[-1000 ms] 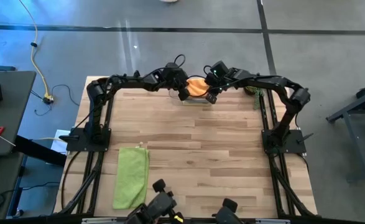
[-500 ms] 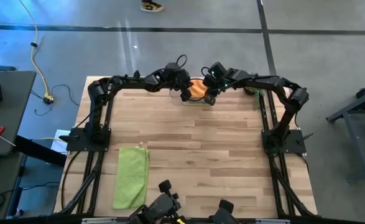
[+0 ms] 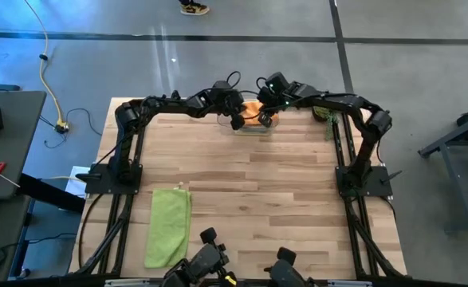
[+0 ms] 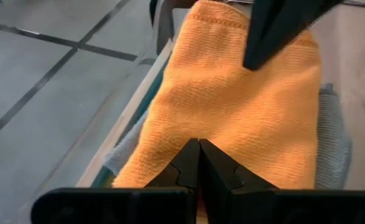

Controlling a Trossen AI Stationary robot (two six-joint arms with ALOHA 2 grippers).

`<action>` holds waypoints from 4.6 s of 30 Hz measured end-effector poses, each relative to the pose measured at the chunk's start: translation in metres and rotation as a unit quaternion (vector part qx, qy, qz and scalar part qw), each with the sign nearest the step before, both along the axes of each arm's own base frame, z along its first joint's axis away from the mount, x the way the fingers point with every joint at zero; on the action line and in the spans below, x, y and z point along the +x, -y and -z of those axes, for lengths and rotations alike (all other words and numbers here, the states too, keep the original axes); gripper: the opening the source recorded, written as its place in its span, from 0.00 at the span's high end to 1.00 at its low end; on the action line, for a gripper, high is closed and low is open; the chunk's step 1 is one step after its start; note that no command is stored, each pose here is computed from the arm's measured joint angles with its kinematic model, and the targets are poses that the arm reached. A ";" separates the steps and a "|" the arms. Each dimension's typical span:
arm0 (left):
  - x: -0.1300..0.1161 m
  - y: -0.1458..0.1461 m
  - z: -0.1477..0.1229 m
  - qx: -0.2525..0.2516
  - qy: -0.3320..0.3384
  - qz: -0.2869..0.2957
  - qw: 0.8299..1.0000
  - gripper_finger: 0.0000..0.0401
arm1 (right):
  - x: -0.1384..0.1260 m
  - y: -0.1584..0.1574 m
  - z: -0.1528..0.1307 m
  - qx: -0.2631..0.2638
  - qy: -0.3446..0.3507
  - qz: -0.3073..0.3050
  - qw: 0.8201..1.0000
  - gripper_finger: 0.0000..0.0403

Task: Fold microfiber towels
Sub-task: Stack the orange towel on top of the gray towel in the transparent bin, then fold the green towel on the table

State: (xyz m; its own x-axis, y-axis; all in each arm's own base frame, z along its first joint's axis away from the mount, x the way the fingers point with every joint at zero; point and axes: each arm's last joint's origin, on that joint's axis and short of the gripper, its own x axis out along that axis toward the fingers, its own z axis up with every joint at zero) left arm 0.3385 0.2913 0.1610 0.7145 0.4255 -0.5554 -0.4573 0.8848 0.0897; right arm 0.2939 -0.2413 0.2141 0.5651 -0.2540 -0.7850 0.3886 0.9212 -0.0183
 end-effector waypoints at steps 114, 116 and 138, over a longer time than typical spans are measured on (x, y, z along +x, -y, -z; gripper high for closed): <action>-0.108 0.593 -0.002 -0.176 -0.419 0.007 0.891 0.47 | -0.036 -0.282 0.038 -0.122 0.321 -0.249 0.906 1.00; -0.111 0.592 0.000 -0.163 -0.427 -0.011 0.889 0.47 | -0.036 -0.284 0.038 -0.121 0.322 -0.253 0.904 1.00; -0.122 0.577 -0.038 -0.082 -0.283 -0.049 0.954 0.99 | -0.037 -0.290 0.038 -0.118 0.327 -0.258 0.902 1.00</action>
State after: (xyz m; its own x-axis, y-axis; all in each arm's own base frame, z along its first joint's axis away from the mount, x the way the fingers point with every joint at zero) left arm 0.2161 -0.2861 0.1988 0.2425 0.3487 -0.9053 -0.4576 0.8639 0.2102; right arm 0.2566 0.0490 0.1766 0.9780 0.0594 -0.2001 -0.0922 0.9830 -0.1590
